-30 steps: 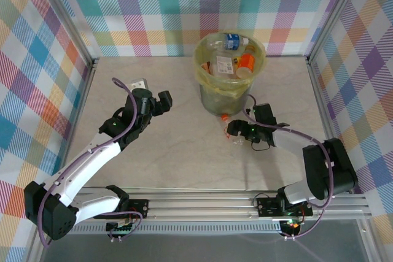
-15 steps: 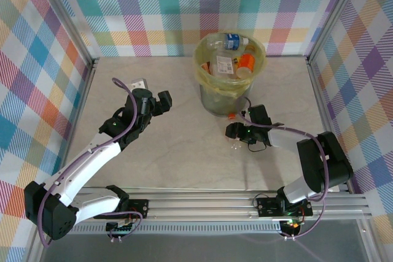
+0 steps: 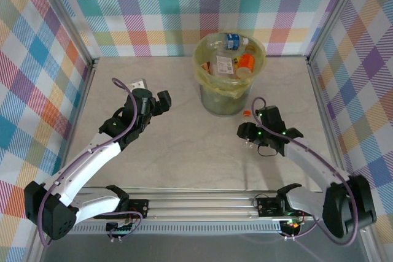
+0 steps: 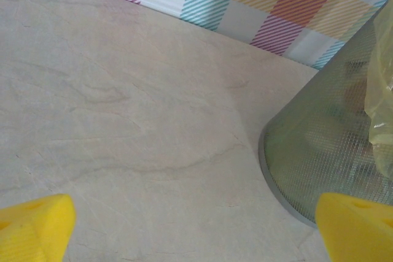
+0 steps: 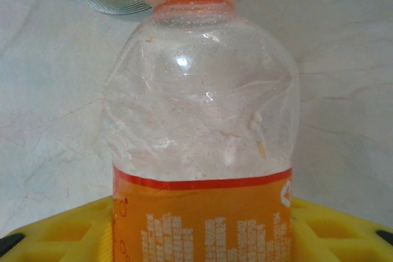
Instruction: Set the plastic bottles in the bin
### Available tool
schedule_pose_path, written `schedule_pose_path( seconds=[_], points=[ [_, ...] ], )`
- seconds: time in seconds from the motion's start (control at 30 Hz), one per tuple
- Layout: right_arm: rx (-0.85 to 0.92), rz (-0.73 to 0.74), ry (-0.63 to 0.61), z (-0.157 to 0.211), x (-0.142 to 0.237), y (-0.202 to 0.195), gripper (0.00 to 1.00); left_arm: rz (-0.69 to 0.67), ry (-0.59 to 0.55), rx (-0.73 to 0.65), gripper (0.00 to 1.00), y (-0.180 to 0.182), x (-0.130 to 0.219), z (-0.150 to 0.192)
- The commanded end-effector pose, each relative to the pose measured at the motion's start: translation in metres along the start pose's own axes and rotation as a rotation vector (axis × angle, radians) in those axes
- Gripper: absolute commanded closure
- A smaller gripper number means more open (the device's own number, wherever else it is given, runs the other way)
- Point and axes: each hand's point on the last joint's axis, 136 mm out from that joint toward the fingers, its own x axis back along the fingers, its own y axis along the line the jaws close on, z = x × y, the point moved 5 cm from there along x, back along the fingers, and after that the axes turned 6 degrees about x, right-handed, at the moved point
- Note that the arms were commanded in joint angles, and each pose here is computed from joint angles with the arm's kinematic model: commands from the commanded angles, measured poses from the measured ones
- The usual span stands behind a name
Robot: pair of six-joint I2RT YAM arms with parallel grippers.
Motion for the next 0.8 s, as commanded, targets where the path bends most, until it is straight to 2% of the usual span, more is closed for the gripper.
schedule_pose_path(
  seconds=[0.0, 0.23, 0.47, 0.6, 0.77],
  points=[
    [-0.036, 0.101, -0.006, 0.0, 0.037, -0.004, 0.63, -0.006, -0.01, 0.004, 0.0, -0.002, 0.003, -0.006],
    [-0.017, 0.1, -0.128, -0.033, 0.108, 0.021, 0.66, -0.02, -0.011, 0.001, 0.0, -0.001, 0.002, -0.006],
    [0.07, -0.051, -0.265, -0.093, 0.163, 0.077, 0.68, -0.028, -0.018, -0.002, 0.0, -0.001, 0.001, -0.007],
    [0.071, -0.09, -0.326, -0.13, 0.174, 0.1, 0.68, -0.028, -0.01, -0.004, 0.0, -0.001, -0.001, -0.005],
    [0.029, -0.104, -0.38, -0.177, 0.161, 0.122, 0.67, -0.009, 0.009, -0.001, 0.0, -0.005, -0.004, -0.003]
  ],
)
